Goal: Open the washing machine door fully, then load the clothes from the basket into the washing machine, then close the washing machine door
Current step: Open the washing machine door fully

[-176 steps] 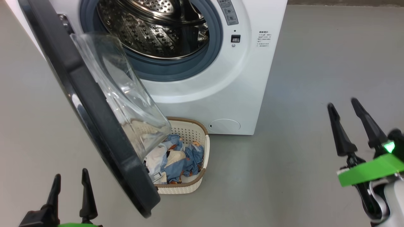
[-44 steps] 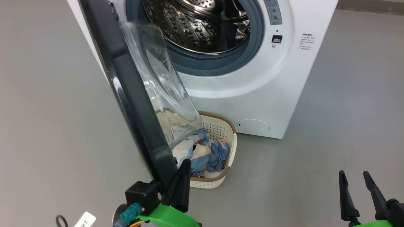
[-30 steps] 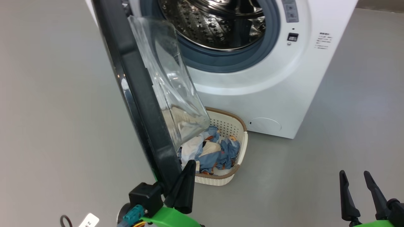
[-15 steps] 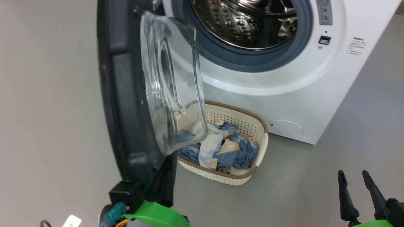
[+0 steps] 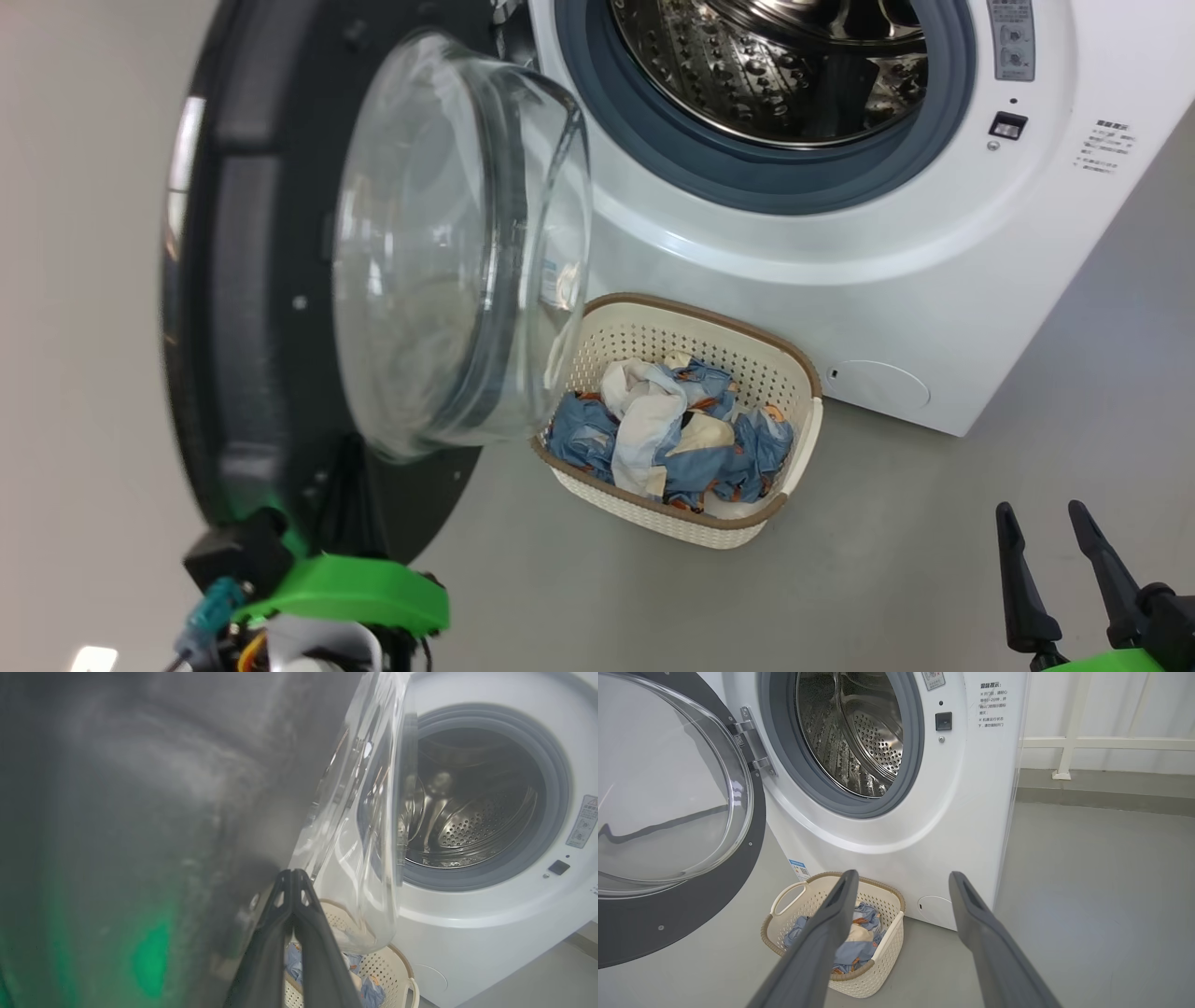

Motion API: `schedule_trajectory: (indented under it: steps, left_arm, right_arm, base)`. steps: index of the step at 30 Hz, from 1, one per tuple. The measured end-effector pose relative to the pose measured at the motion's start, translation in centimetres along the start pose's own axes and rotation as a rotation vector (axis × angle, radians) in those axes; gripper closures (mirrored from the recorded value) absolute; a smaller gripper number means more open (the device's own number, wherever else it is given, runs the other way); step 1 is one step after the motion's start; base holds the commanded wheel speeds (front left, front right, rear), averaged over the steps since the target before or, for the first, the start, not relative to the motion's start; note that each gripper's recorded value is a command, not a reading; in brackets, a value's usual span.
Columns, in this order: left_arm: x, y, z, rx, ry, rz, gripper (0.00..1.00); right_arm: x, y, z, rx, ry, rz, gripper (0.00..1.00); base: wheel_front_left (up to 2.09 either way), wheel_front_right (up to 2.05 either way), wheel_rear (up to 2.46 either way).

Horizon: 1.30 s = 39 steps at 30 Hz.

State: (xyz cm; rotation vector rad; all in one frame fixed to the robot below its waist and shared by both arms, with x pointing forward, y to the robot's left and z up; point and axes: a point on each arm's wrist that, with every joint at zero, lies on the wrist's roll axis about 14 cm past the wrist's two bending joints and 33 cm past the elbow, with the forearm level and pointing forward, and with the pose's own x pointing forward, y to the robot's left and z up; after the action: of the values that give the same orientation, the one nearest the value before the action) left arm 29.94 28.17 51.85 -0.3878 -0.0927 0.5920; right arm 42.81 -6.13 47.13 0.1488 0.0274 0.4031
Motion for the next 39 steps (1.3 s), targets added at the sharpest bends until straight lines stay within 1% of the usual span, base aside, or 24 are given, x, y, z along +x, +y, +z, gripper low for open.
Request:
schedule_trajectory:
  steps: [7, 13, 19, 24, 26, 30, 39]
  left_arm:
    - [2.5, 3.2, 0.2, -0.023, -0.017, 0.129, 1.0]
    - [4.3, 6.5, 2.5, -0.048, -0.087, 0.254, 1.0]
    - [5.4, 9.2, 4.2, -0.064, -0.144, 0.34, 1.0]
    - [5.8, 10.2, 4.7, -0.077, -0.159, 0.38, 1.0]
    - [6.1, 11.1, 4.8, -0.093, -0.165, 0.414, 1.0]
    - [6.5, 12.0, 4.8, -0.086, -0.167, 0.445, 1.0]
    - [7.4, 12.7, 4.5, -0.059, -0.156, 0.456, 1.0]
  right_arm:
    - [-0.6, -0.9, -0.1, -0.014, 0.007, -0.013, 0.0]
    - [-1.1, -1.9, -0.8, -0.03, 0.031, -0.026, 0.0]
    - [-1.4, -2.5, -1.1, -0.037, 0.042, -0.028, 0.0]
    - [-1.7, -2.7, -1.1, -0.045, 0.046, -0.029, 0.0]
    - [-2.0, -3.0, -1.1, -0.049, 0.049, -0.034, 0.0]
    - [-2.5, -3.3, -1.1, -0.049, 0.054, -0.044, 0.0]
    - [-3.0, -3.9, -1.1, -0.048, 0.056, -0.067, 0.0]
  base:
    - [0.0, 0.0, 0.0]
    - [0.0, 0.0, 0.0]
    - [0.0, 0.0, 0.0]
    - [0.0, 0.0, 0.0]
    - [0.0, 0.0, 0.0]
    - [0.0, 0.0, 0.0]
    - [0.0, 0.0, 0.0]
